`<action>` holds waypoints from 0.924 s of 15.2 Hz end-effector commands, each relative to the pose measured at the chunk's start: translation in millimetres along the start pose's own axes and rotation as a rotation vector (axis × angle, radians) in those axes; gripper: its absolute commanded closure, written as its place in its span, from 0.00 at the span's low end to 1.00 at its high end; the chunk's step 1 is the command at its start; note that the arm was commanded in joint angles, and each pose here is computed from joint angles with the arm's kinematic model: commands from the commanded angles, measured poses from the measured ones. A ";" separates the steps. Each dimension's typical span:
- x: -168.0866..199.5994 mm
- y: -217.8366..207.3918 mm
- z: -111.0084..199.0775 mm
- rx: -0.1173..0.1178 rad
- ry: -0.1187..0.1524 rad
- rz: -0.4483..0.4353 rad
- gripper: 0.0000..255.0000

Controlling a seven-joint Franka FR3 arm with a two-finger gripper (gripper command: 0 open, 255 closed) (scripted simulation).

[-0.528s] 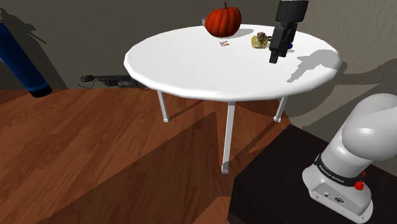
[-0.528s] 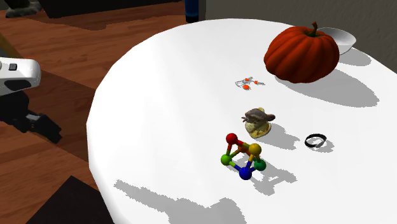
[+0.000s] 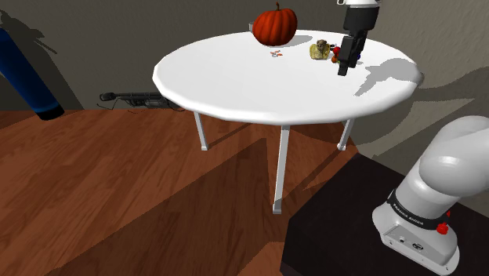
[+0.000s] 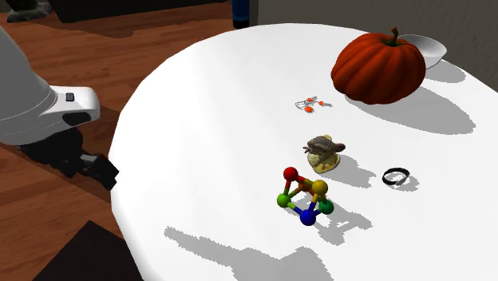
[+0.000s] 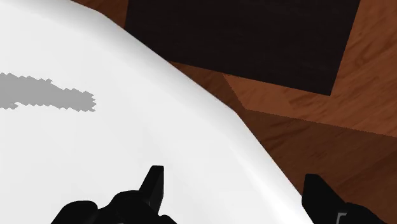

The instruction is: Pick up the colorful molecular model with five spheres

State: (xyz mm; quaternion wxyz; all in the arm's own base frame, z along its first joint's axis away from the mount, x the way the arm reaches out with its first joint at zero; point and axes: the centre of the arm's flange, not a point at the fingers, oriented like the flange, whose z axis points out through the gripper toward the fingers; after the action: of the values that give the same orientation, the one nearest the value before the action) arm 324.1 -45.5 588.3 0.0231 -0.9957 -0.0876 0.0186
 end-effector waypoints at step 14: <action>33.0 177.1 22.4 -0.106 -0.047 -0.051 0.00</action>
State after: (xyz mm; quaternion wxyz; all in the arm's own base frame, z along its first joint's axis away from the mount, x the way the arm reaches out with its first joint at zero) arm 381.8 -197.7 557.7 -0.0268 -0.9927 -0.1119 0.0354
